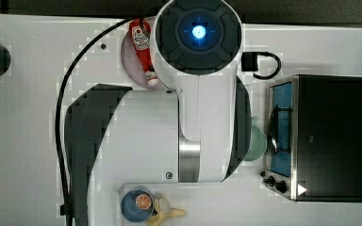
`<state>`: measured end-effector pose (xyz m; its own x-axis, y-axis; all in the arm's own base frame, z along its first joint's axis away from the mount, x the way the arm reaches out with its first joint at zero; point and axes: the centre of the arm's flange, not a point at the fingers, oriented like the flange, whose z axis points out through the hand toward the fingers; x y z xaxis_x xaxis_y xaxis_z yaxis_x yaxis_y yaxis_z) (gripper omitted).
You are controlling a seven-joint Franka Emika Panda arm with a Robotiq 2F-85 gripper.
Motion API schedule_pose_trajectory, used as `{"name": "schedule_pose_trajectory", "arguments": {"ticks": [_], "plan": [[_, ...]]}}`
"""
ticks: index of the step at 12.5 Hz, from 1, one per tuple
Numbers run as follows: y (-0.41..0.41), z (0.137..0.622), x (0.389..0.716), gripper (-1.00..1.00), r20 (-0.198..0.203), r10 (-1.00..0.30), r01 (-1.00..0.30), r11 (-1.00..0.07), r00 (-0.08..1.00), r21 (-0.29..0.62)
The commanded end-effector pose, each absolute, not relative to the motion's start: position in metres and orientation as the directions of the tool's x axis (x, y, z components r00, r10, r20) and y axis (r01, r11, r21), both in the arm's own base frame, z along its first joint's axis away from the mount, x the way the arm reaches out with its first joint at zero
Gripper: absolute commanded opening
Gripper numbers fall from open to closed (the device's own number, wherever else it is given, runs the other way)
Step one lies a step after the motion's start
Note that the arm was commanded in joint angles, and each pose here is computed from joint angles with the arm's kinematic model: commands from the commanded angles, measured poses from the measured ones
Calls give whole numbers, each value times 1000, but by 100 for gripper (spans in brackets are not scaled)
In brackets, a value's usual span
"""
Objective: Drag strainer right to left.
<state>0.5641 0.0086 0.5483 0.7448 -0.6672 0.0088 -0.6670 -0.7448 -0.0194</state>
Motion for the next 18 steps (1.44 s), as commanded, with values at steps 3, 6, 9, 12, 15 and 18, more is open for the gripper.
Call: {"name": "schedule_pose_trajectory", "arguments": {"ticks": [3, 6, 9, 12, 15, 18], "plan": [[-30, 630, 386, 100, 16, -810, -810, -586, 586, 12], [-26, 613, 396, 100, 4, -806, -805, -592, 592, 31], [-16, 561, 420, 100, -6, -812, -810, -583, 584, 63], [-9, 483, 444, 100, -21, -891, -883, -453, 454, 119], [-8, 401, 465, 100, -17, -954, -941, -297, 299, 164], [-8, 333, 485, 100, -10, -968, -957, -248, 249, 154]]}}
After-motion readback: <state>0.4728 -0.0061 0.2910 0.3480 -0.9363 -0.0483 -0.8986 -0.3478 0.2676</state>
